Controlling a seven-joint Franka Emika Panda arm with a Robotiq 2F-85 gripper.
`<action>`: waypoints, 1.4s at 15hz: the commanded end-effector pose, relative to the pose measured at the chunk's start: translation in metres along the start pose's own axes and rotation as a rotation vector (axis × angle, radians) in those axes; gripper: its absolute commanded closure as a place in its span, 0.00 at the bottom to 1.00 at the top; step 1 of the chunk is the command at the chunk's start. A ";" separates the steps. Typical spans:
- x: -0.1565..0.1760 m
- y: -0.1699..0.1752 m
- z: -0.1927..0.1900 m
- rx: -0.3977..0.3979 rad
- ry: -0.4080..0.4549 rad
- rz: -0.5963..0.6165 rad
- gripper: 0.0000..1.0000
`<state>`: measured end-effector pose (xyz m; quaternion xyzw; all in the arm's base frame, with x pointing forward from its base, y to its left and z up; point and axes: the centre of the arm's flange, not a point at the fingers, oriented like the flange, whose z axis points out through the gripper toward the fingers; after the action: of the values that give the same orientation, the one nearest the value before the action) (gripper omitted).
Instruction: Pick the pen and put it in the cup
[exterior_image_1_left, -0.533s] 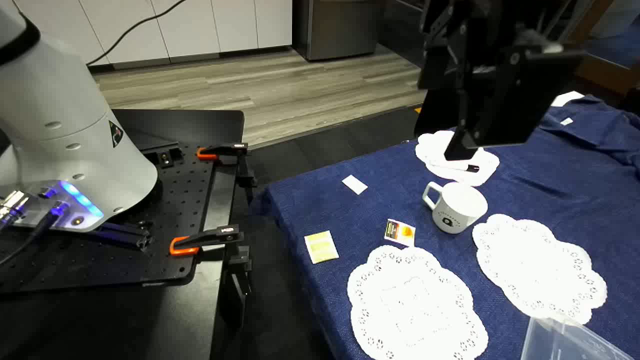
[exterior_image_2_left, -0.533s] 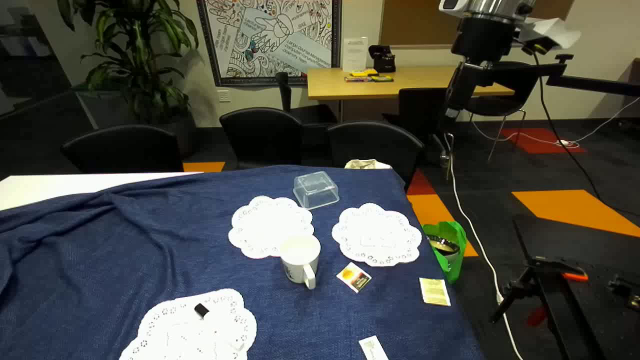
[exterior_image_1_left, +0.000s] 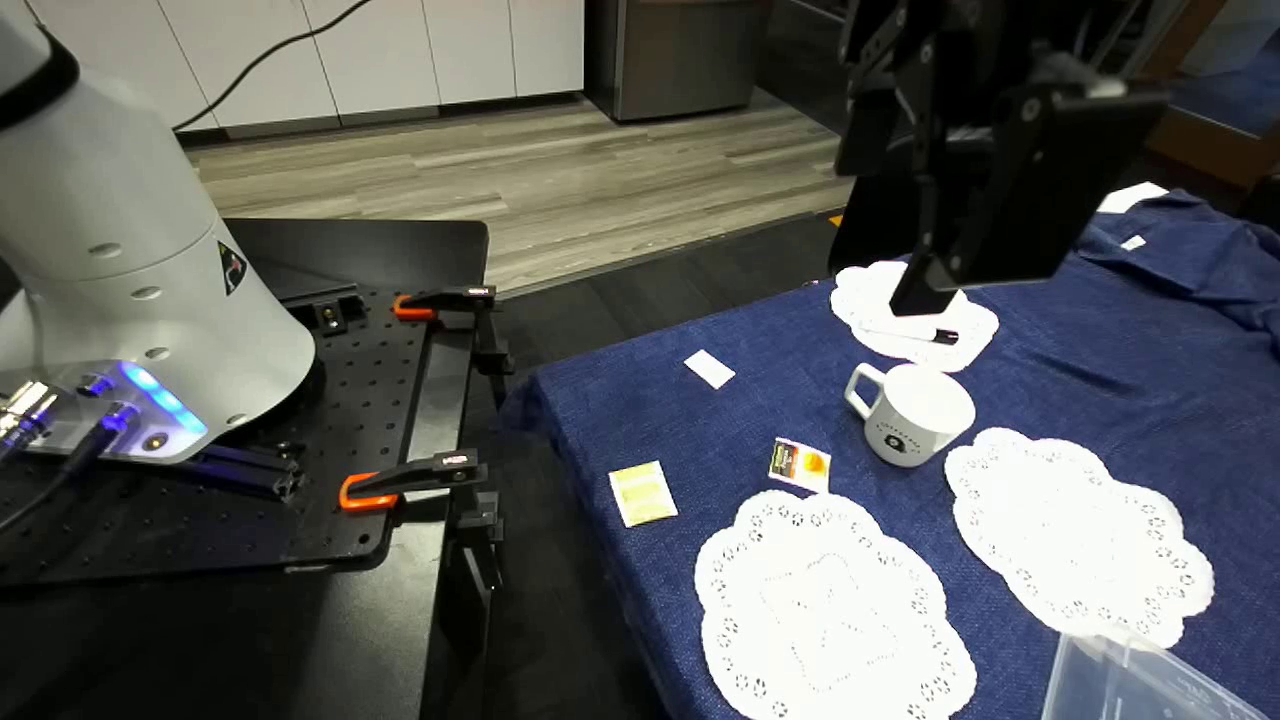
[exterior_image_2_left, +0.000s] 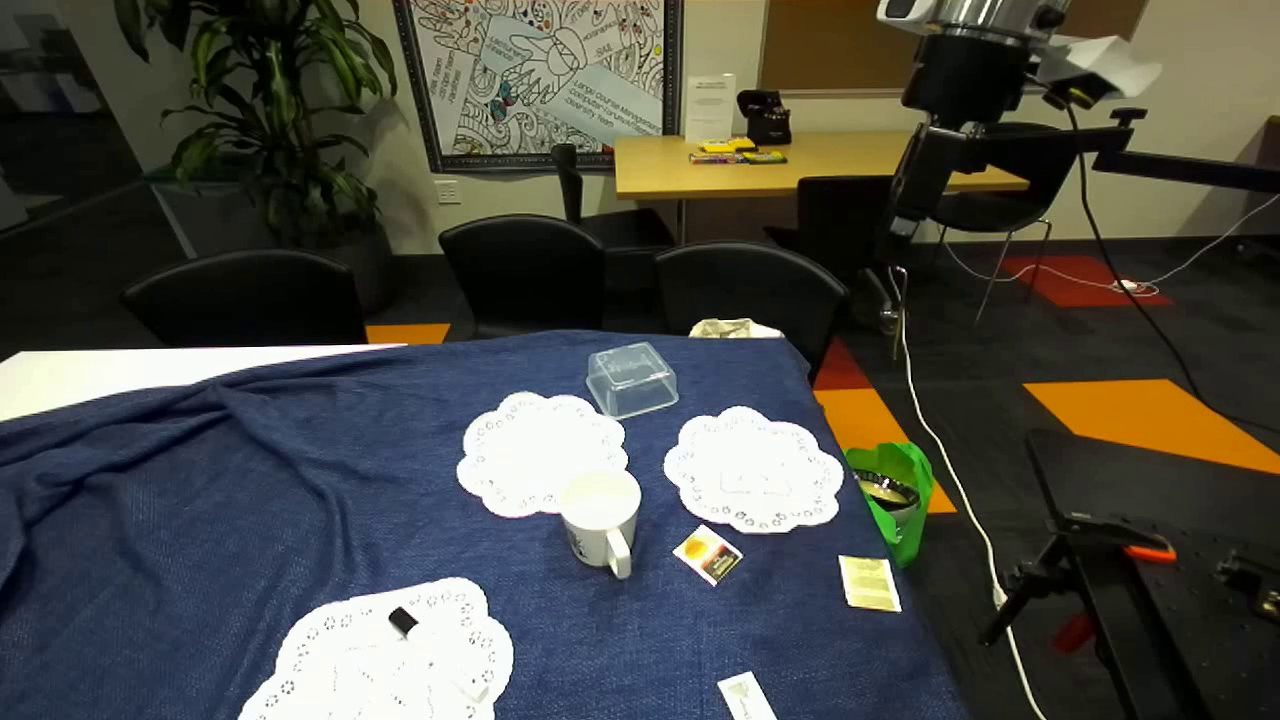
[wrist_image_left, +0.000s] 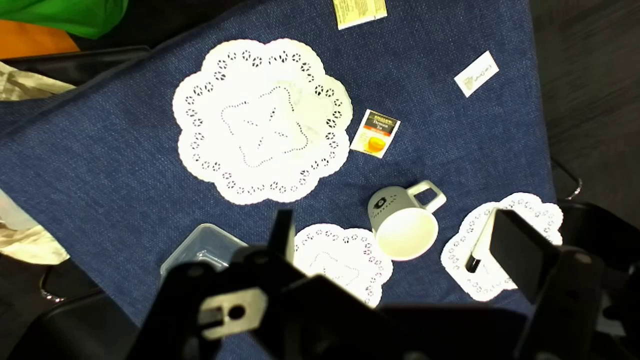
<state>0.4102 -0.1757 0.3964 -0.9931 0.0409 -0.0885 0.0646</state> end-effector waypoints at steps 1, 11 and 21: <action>0.015 -0.020 0.002 -0.036 0.007 -0.037 0.00; 0.099 -0.116 0.039 -0.073 0.046 -0.129 0.00; 0.162 -0.197 0.117 -0.063 0.058 -0.215 0.00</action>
<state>0.5743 0.0008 0.3502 -0.9912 -0.0660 -0.1128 0.0220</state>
